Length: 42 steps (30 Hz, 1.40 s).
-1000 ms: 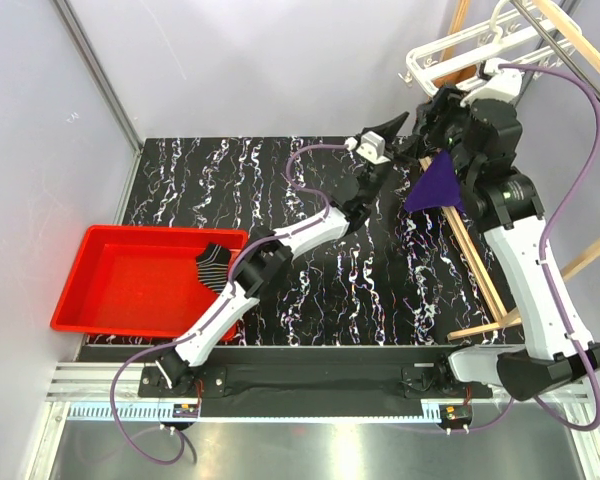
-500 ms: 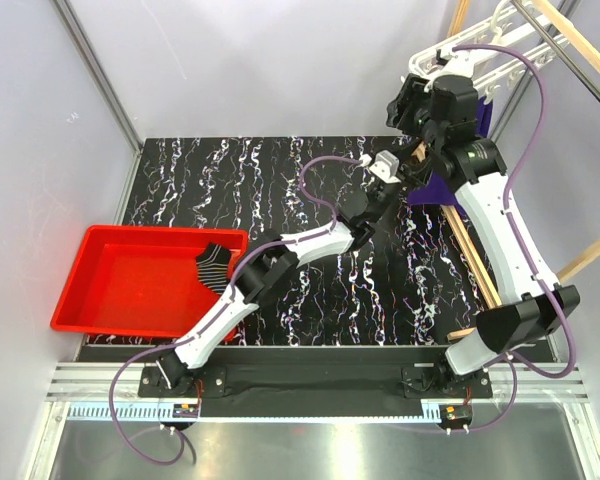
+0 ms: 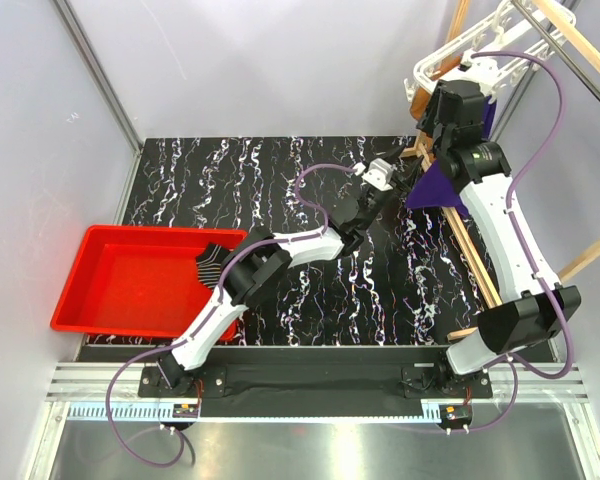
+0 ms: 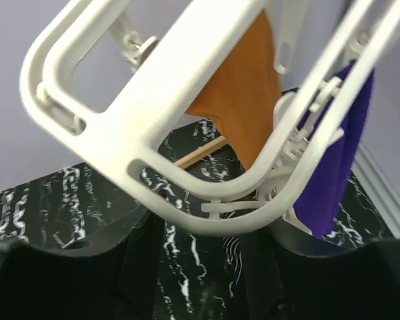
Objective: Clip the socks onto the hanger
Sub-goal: Rotate the hanger at the clothesline.
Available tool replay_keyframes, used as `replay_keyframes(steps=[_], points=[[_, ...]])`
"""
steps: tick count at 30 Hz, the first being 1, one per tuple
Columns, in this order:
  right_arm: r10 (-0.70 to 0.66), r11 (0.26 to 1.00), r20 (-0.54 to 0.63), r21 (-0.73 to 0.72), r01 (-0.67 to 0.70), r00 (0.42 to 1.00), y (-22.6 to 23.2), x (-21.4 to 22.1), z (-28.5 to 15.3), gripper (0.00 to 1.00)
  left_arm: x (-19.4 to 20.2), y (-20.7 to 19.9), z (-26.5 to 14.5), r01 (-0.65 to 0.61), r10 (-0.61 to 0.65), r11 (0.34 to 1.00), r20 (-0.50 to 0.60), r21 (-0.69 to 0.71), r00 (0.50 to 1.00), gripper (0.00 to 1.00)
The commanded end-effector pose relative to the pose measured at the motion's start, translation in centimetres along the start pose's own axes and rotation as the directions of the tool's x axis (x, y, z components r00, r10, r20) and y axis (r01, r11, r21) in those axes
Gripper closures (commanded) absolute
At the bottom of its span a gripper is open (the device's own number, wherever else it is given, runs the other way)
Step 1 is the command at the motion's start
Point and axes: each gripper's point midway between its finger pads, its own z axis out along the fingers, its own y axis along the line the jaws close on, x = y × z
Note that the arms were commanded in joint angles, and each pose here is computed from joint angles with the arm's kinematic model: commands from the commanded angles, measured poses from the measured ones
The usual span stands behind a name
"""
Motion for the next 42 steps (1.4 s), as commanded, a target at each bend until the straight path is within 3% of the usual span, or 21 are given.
replay_keyframes(steps=[1, 11, 16, 18, 19, 21, 23, 42], points=[[0.018, 0.991, 0.081, 0.131, -0.029, 0.997, -3.8, -2.3, -1.3, 0.47, -10.4, 1.8, 1.2, -0.006, 0.033, 0.995, 0.291, -0.095, 0.956, 0.47], [0.067, 0.979, 0.129, 0.182, -0.09, 0.989, -7.8, -4.3, -3.5, 0.46, -10.5, 2.9, 2.1, 0.013, 0.01, 0.997, 0.283, -0.081, 0.959, 0.42], [0.086, 0.979, 0.1, 0.175, -0.103, 0.991, -8.5, -3.9, -3.4, 0.46, -10.2, 2.5, 5.0, 0.053, -0.052, 0.999, 0.261, 0.001, 0.964, 0.34], [0.098, 0.982, 0.093, 0.151, -0.111, 0.991, -8.2, -3.7, -3.3, 0.46, -7.9, 1.6, 5.4, 0.034, -0.043, 0.998, 0.23, 0.046, 0.972, 0.27], [0.1, 0.982, 0.094, 0.149, -0.113, 0.991, -8.3, -3.7, -3.4, 0.46, -10.1, 1.2, 6.4, 0.029, -0.046, 0.998, 0.282, 0.063, 0.958, 0.25], [0.103, 0.983, 0.087, 0.146, -0.114, 0.991, -8.4, -3.5, -3.3, 0.46, -7.6, 0.5, 7.0, 0.003, -0.028, 0.994, 0.227, 0.111, 0.973, 0.21], [0.109, 0.983, 0.085, 0.142, -0.121, 0.99, -8.5, -3.4, -3.1, 0.46, -8.9, 0.1, 7.6, -0.037, 0.002, 0.991, 0.27, 0.125, 0.963, 0.18], [0.145, 0.987, 0.071, 0.064, -0.15, 0.987, -7.7, -3.5, -3.2, 0.47, -7.6, 0.3, 7.3, -0.221, 0.173, 0.967, 0.313, 0.125, 0.934, 0.19]])
